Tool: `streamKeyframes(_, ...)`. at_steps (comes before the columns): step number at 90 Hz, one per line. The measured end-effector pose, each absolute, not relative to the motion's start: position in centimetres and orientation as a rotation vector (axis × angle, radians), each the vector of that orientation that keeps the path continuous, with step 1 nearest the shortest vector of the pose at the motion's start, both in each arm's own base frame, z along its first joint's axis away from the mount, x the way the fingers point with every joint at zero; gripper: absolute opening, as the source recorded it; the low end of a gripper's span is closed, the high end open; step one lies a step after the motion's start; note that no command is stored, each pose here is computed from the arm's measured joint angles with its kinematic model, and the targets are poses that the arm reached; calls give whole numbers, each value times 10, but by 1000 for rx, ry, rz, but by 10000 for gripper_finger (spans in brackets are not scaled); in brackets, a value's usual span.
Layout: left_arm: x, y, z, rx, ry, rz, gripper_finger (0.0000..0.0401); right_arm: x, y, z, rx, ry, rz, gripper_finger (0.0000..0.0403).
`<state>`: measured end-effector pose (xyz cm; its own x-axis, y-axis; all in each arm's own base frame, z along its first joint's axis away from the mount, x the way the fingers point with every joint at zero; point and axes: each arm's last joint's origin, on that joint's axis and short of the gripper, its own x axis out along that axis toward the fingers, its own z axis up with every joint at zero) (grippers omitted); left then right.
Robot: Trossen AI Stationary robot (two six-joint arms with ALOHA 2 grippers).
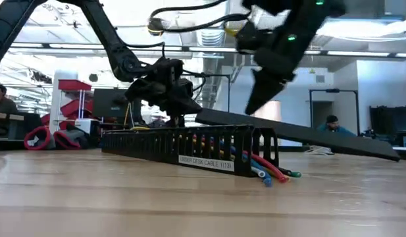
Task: Ziptie cables
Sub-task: Close the black cable duct
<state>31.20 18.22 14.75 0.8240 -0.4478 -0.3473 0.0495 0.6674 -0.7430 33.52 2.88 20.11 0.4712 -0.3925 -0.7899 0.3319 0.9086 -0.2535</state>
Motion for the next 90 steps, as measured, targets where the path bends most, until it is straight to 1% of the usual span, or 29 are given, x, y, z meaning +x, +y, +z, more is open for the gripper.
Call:
streamKeyframes(9, 312, 182, 147, -783, 541, -295, 0, 350, 24, 203, -189, 1035, -516, 255)
streamKeyframes(19, 312, 182, 148, -773, 538, -297, 0, 365, 17, 205, -259, 1096, -546, 275)
streamKeyframes(34, 312, 182, 148, -766, 532, -321, 0, 376, 4, 189, -301, 1208, -567, 279)
streamKeyframes(44, 312, 182, 148, -765, 531, -325, 0, 376, -3, 185, -320, 1236, -597, 279)
streamKeyframes(66, 312, 181, 149, -770, 525, -372, 0, 378, -8, 202, -333, 1178, -645, 279)
streamKeyframes(77, 312, 181, 149, -770, 525, -373, 0, 378, -15, 202, -347, 1199, -623, 279)
streamKeyframes(90, 312, 181, 149, -771, 525, -375, 0, 381, -19, 201, -278, 1187, -565, 279)
